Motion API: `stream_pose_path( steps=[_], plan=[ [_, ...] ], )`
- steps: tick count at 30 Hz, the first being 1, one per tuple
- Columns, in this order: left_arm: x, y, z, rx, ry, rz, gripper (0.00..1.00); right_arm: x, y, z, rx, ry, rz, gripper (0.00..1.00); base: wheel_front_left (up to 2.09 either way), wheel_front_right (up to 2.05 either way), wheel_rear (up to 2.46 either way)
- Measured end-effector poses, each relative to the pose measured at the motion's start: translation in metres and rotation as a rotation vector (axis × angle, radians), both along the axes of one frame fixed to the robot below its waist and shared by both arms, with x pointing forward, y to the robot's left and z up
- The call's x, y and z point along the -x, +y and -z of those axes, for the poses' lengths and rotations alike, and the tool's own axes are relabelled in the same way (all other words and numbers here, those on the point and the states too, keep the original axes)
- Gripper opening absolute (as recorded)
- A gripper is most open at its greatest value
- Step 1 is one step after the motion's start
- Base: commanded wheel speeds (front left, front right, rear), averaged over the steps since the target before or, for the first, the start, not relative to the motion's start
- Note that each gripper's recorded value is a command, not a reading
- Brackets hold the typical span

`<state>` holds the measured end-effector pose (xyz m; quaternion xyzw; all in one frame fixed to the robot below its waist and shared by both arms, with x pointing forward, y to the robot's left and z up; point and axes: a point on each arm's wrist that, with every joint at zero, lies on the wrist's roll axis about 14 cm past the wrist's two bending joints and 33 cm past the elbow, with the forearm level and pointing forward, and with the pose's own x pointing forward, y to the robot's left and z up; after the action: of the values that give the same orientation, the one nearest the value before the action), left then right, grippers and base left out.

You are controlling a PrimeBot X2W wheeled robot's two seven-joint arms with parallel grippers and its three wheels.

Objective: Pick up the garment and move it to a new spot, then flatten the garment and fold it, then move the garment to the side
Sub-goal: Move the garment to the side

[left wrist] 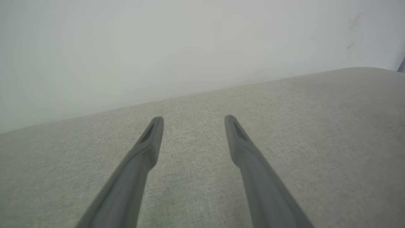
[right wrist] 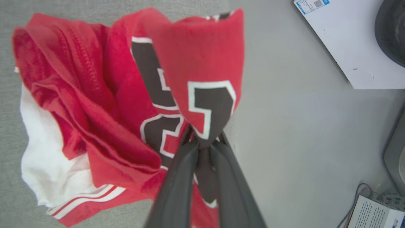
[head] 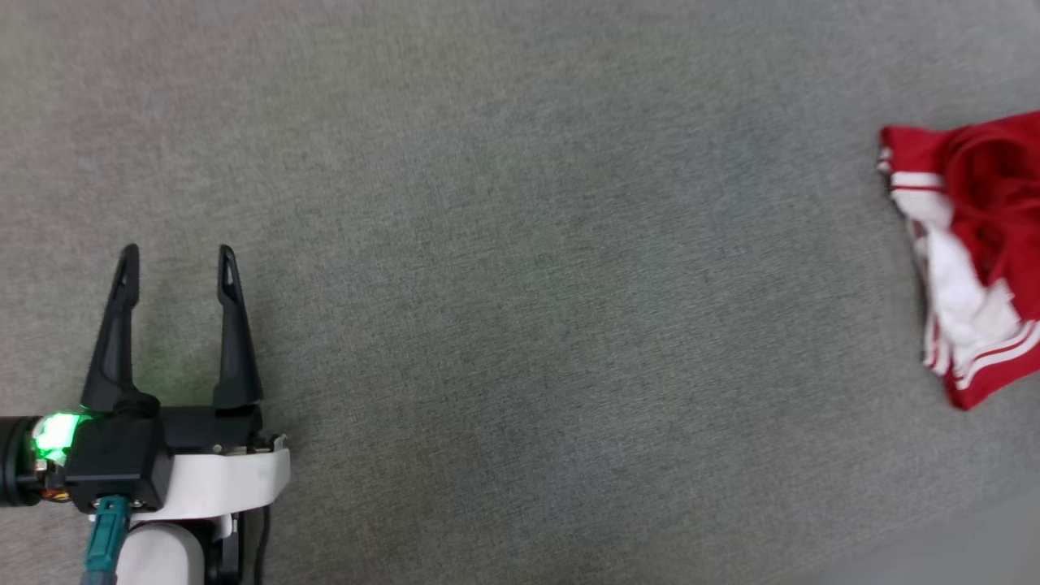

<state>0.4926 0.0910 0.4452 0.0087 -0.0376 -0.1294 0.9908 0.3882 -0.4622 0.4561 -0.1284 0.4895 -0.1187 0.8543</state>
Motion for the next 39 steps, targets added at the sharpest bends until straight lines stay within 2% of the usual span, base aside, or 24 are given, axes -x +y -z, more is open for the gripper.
stream_pose_path(
  steps=[7,11,12,13,18,19,22,30,39],
  plan=[
    [-0.009,0.008,0.014,0.002,0.011,-0.022,1.0,-0.006,-0.036,0.009,0.045,-0.011,0.123,0.0,0.0,0.0,0.0],
    [-0.009,0.012,0.012,-0.001,0.006,-0.039,1.0,-0.008,-0.033,0.022,0.045,-0.002,0.127,0.0,0.0,0.0,0.0],
    [-0.008,0.013,0.01,0.0,0.002,-0.041,1.0,-0.009,-0.03,0.023,0.036,-0.017,0.129,0.27,0.0,0.0,0.0],
    [-0.007,0.013,0.008,0.002,-0.001,-0.043,1.0,-0.01,-0.029,0.023,0.028,-0.036,0.137,1.0,0.0,0.0,0.0],
    [0.005,0.008,-0.01,0.028,-0.011,-0.05,1.0,-0.003,-0.038,0.005,0.104,-0.089,0.116,1.0,0.0,0.0,0.0],
    [0.019,0.011,-0.022,0.036,-0.012,-0.066,1.0,-0.024,-0.032,-0.032,0.17,-0.277,0.013,1.0,0.0,0.0,0.0],
    [0.035,0.018,-0.036,0.036,-0.02,-0.091,1.0,-0.042,-0.025,-0.078,0.245,-0.474,-0.072,1.0,0.0,0.0,0.0],
    [0.078,0.042,-0.064,0.015,-0.053,-0.164,1.0,-0.068,0.047,-0.146,0.217,-0.912,-0.254,1.0,0.0,0.0,0.0],
    [0.123,0.076,-0.08,-0.012,-0.077,-0.264,1.0,-0.069,0.154,-0.167,0.022,-1.222,-0.389,1.0,0.0,0.0,0.0]
  ],
)
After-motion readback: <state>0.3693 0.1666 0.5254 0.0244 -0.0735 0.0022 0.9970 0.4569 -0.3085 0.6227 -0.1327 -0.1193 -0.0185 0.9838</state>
